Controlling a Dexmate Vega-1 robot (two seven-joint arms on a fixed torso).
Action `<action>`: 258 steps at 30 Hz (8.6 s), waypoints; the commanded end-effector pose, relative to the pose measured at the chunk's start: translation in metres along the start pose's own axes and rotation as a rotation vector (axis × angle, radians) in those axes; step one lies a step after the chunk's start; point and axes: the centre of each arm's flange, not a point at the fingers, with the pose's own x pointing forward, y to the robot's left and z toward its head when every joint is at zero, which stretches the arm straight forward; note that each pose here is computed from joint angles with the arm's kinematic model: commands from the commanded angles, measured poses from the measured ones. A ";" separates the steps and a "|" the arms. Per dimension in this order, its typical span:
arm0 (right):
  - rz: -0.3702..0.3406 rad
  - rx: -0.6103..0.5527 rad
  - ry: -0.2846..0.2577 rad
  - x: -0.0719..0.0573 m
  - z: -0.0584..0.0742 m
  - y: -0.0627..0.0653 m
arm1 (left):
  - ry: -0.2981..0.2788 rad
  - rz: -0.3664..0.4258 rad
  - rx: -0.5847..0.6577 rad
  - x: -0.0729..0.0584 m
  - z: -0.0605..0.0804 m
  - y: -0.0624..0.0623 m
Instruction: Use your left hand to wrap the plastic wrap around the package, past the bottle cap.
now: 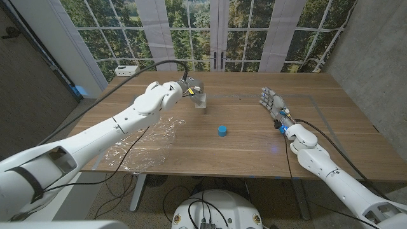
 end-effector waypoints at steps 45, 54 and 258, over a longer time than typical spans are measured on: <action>0.082 -0.023 -0.003 0.006 0.006 0.040 | 0.112 -0.154 -0.007 -0.117 -0.015 -0.029; 0.097 -0.023 -0.017 0.008 0.010 0.049 | 0.173 -0.194 -0.009 -0.135 -0.025 -0.039; 0.041 -0.009 0.003 -0.006 -0.004 0.042 | 0.033 0.049 0.419 -0.058 -0.002 -0.119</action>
